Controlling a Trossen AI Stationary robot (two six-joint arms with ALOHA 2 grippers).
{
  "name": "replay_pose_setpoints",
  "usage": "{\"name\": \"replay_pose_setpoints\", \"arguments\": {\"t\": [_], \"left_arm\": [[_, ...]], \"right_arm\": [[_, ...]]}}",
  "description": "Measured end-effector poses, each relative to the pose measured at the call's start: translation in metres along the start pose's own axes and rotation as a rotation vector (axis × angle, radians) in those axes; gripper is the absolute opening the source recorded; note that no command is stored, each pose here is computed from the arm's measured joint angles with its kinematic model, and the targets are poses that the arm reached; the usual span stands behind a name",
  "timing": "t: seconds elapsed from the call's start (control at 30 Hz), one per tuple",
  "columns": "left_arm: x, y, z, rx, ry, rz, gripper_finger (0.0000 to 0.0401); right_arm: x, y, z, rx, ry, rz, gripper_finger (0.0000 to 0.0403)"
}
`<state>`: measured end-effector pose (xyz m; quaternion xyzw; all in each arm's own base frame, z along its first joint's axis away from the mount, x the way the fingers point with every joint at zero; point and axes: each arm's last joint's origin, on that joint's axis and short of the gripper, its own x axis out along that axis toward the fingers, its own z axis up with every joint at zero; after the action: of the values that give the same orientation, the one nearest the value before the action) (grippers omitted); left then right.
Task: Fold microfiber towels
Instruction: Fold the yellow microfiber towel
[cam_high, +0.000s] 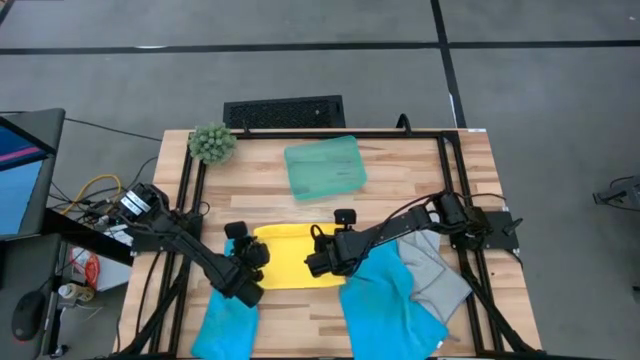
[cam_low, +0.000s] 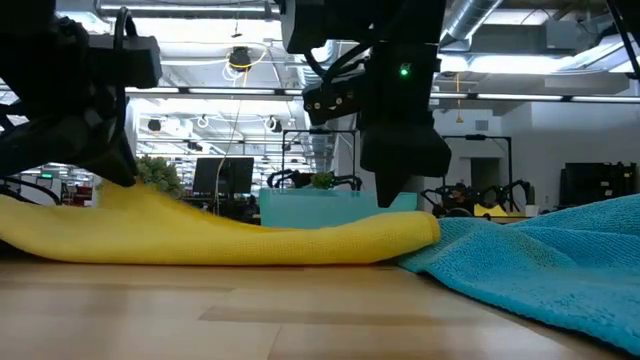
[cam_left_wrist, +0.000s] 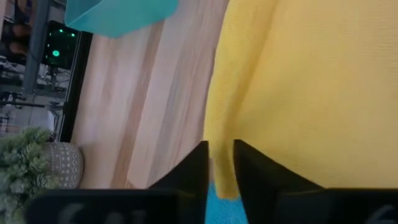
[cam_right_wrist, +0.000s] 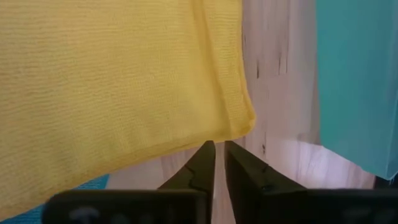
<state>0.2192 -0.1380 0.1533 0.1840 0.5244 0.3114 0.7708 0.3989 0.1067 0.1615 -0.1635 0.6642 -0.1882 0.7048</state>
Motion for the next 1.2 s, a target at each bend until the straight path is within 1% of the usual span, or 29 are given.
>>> {"name": "replay_pose_setpoints", "arguments": {"t": [0.13,0.2,0.3,0.4,0.47,0.5,0.57,0.67,0.73,0.8,0.87,0.97,1.03,1.2], "left_arm": [[0.003,0.003,0.002,0.023,0.001,0.027,0.0132],[0.003,0.007,0.001,0.051,0.01,0.058,0.015],[-0.001,0.015,0.003,0.118,0.025,0.116,0.0167],[-0.01,0.025,0.007,0.143,0.019,0.142,0.0172],[-0.023,0.029,0.009,0.124,-0.008,0.103,0.0172],[-0.031,0.031,0.008,0.116,-0.03,0.064,0.0172],[-0.052,0.033,0.003,0.09,-0.102,-0.04,0.0172],[-0.085,0.038,-0.01,0.03,-0.236,-0.205,0.0165],[-0.106,0.039,-0.021,-0.033,-0.358,-0.313,0.0161],[-0.118,0.035,-0.032,-0.07,-0.459,-0.401,0.0157],[-0.121,0.025,-0.041,-0.038,-0.519,-0.46,0.0156],[-0.113,0.005,-0.049,0.017,-0.544,-0.506,0.0156],[-0.105,-0.009,-0.053,0.078,-0.532,-0.518,0.0156],[-0.088,-0.03,-0.059,0.177,-0.485,-0.45,0.0156]], "right_arm": [[-0.001,-0.004,0.0,0.004,-0.001,-0.011,0.0069],[-0.008,-0.008,-0.001,0.012,-0.018,-0.022,0.0075],[-0.025,-0.02,-0.005,0.046,-0.047,-0.017,0.0086],[-0.044,-0.031,-0.009,0.092,-0.098,0.011,0.01],[-0.061,-0.03,-0.013,0.093,-0.153,0.057,0.0109],[-0.072,-0.026,-0.016,0.076,-0.191,0.077,0.0114],[-0.093,-0.012,-0.022,0.032,-0.283,0.121,0.0121],[-0.119,0.015,-0.037,-0.047,-0.389,0.152,0.0125],[-0.128,0.034,-0.046,-0.087,-0.436,0.136,0.0126],[-0.131,0.053,-0.052,-0.128,-0.466,0.106,0.0128],[-0.127,0.068,-0.051,-0.157,-0.486,0.104,0.0131],[-0.114,0.082,-0.042,-0.152,-0.499,0.126,0.0136],[-0.105,0.087,-0.037,-0.176,-0.483,0.143,0.0141],[-0.086,0.092,-0.028,-0.195,-0.436,0.167,0.0156]]}}
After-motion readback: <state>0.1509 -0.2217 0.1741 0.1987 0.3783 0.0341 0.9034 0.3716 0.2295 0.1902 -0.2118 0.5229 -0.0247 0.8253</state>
